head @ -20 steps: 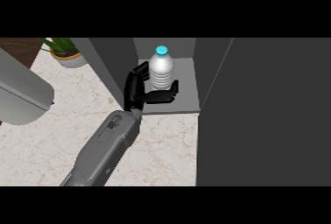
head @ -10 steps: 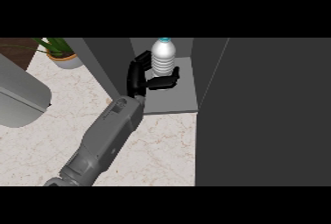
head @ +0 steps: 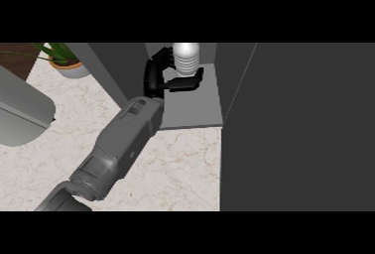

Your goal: Pick up the bottled water, place it into the cabinet and close the cabinet

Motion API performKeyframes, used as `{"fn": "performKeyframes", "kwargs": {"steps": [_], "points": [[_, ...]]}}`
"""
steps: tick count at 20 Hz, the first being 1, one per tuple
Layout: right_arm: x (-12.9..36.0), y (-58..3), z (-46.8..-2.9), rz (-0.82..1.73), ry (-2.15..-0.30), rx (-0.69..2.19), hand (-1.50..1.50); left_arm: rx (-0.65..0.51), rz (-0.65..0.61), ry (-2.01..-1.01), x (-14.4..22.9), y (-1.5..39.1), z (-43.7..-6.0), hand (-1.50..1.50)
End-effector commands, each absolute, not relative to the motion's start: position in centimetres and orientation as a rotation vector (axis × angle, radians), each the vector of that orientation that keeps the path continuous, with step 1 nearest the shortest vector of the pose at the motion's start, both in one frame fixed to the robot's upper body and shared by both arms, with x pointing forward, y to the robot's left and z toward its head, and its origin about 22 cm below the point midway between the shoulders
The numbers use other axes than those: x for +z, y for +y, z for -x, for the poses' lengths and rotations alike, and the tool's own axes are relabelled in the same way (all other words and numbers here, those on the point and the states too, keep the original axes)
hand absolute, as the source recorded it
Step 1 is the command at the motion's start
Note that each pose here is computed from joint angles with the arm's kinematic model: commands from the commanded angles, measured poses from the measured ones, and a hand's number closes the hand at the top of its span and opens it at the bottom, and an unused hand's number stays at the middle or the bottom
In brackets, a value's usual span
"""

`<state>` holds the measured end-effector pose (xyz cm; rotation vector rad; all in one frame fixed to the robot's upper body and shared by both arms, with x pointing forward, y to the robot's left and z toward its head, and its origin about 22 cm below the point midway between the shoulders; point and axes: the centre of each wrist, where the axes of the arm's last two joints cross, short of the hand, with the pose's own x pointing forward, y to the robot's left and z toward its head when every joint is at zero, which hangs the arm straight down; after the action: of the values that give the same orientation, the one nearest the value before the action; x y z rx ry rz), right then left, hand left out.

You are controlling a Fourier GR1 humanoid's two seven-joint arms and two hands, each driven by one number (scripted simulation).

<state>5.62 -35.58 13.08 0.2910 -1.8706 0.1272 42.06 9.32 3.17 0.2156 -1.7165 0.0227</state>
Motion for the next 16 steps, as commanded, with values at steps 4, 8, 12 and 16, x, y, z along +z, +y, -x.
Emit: {"fn": "performKeyframes", "kwargs": {"steps": [4,8,12,16], "points": [[14.3,-34.1,-5.0,-0.349,-1.913,0.126,-1.5,-0.065,-0.324,-1.7,4.0,9.7,-43.2,-1.5],[14.6,-33.6,-5.1,-0.375,-1.918,0.144,-1.5,-0.047,-0.311,-1.677,4.1,9.7,-43.3,-1.5],[14.8,-34.0,-5.1,-0.356,-1.914,0.157,-1.5,-0.061,-0.312,-1.709,3.8,10.6,-43.4,-1.5],[14.3,-35.1,-5.5,-0.336,-1.909,0.144,-1.5,-0.044,-0.228,-1.777,5.6,8.5,-43.7,-1.5]]}}
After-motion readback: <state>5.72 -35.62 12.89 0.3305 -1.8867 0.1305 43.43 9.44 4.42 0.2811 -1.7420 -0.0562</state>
